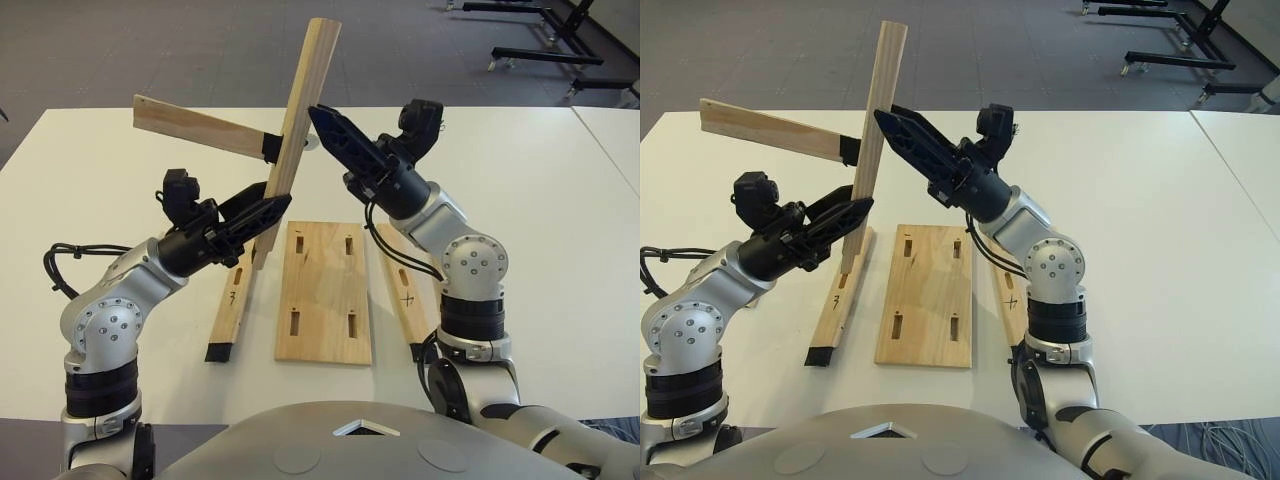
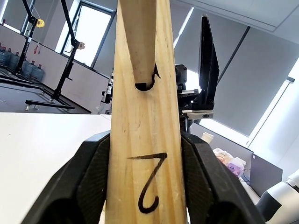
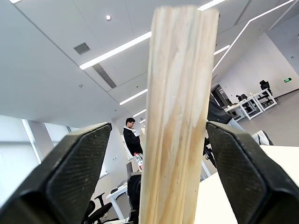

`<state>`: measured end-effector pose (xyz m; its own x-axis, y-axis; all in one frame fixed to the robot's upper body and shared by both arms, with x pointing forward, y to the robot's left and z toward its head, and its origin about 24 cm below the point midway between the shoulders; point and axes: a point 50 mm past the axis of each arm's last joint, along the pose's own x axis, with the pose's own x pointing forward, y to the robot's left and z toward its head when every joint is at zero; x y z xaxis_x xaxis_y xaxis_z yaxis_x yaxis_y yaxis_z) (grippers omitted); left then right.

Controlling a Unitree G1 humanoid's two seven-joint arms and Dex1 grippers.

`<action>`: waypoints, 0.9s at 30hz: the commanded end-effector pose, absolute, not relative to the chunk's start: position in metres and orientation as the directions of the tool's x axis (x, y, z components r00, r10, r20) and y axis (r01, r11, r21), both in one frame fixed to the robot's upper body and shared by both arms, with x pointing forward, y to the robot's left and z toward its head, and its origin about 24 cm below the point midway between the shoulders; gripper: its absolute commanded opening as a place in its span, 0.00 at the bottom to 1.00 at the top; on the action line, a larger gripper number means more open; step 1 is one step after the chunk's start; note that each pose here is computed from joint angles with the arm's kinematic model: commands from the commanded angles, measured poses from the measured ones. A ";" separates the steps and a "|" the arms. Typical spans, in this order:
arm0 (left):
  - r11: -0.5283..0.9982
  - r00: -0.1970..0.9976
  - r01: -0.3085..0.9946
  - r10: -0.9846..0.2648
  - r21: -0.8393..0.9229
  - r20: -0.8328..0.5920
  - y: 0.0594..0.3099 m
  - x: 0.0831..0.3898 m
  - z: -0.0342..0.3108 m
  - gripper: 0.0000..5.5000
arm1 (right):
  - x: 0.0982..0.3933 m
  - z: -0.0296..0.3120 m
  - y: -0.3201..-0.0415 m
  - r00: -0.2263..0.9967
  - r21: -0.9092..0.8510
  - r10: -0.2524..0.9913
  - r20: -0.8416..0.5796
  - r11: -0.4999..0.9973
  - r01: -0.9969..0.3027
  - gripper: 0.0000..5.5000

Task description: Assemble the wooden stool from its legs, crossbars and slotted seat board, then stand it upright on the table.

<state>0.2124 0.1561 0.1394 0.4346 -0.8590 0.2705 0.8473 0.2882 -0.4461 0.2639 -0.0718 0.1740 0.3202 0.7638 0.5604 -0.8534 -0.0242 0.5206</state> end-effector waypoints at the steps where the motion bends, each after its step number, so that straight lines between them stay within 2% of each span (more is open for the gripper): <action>1: 0.266 0.412 0.858 -0.867 -0.439 0.280 0.153 0.213 0.138 0.37 | 0.267 0.175 -0.066 0.307 0.508 0.785 0.538 -0.012 -0.861 0.68; 5: 0.251 0.396 0.865 -0.873 -0.434 0.285 0.152 0.212 0.137 0.37 | 0.269 0.173 -0.064 0.306 0.509 0.788 0.535 -0.011 -0.860 0.68; 14: 0.224 0.367 0.862 -0.894 -0.454 0.257 0.151 0.209 0.127 0.37 | 0.260 0.175 -0.064 0.227 0.483 0.781 0.582 -0.107 -0.869 0.68; 22: 0.215 0.356 0.869 -0.897 -0.445 0.261 0.149 0.208 0.126 0.37 | 0.257 0.176 -0.065 0.211 0.474 0.773 0.598 -0.129 -0.871 0.40; 27: 0.255 0.394 0.868 -0.876 -0.427 0.277 0.151 0.212 0.127 0.37 | 0.256 0.178 -0.068 0.207 0.447 0.751 0.628 -0.130 -0.885 0.38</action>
<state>0.2074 0.1464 0.1279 0.3346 -0.8985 0.2842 0.8804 0.1905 -0.4344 0.2599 -0.0660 0.1715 0.2406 0.7712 0.5894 -0.8627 -0.1084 0.4939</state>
